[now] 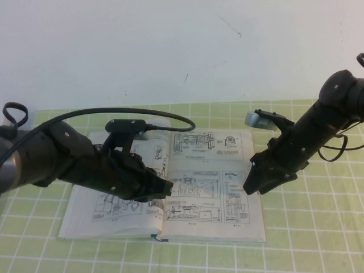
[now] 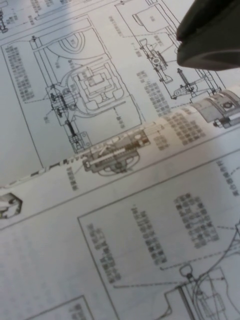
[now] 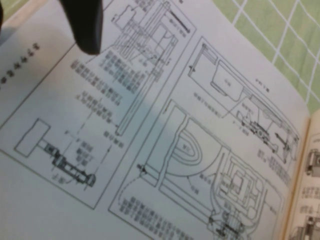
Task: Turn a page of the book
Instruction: Open the closed book
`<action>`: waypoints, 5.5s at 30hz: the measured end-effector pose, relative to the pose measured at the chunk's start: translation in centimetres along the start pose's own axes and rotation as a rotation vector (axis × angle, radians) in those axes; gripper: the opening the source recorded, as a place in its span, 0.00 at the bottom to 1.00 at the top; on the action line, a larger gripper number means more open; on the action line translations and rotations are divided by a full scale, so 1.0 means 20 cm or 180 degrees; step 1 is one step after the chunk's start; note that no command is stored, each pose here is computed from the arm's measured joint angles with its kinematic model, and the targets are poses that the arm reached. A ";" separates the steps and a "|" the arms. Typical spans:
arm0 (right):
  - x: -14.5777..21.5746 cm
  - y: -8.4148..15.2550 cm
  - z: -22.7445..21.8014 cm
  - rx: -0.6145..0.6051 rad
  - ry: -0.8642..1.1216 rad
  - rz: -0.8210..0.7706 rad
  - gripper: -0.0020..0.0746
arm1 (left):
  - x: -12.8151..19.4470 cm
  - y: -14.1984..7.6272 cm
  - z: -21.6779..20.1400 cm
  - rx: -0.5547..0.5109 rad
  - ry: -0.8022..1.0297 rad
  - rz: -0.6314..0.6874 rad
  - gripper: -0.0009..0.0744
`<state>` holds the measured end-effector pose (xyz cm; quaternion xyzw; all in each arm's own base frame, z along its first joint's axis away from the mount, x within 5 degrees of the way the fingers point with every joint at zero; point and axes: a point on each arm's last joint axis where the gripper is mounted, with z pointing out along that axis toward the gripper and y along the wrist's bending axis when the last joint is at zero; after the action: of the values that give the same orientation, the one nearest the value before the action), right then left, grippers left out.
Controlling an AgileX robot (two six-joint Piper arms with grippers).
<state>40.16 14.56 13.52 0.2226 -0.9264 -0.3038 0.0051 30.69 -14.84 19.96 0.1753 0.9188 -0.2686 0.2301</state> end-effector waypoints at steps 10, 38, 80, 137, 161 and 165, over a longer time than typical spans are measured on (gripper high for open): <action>0.00 0.00 0.00 -0.0011 -0.0005 -0.0017 0.47 | -0.01 0.01 0.00 -0.0048 -0.0050 0.0000 0.01; 0.00 0.03 -0.01 -0.0019 0.0144 -0.0082 0.47 | 0.05 0.15 0.14 -0.0568 0.0171 -0.0315 0.01; -0.12 0.06 -0.06 0.0346 0.0187 -0.0113 0.47 | 0.05 0.15 0.14 -0.0528 0.0170 -0.0393 0.01; -0.12 0.08 0.00 0.0369 0.0248 -0.0163 0.47 | 0.05 0.15 0.14 -0.0527 0.0168 -0.0383 0.01; -0.13 0.08 -0.01 0.0269 0.0176 -0.0250 0.47 | 0.05 0.16 0.14 -0.0527 0.0169 -0.0384 0.01; -0.13 0.08 -0.01 0.0198 0.0127 -0.0220 0.47 | 0.05 0.16 0.14 -0.0531 0.0170 -0.0392 0.01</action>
<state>41.94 16.73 15.03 0.2605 -0.9268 -0.2703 0.0062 32.25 -13.69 16.06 0.1058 0.9528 -0.2000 0.2024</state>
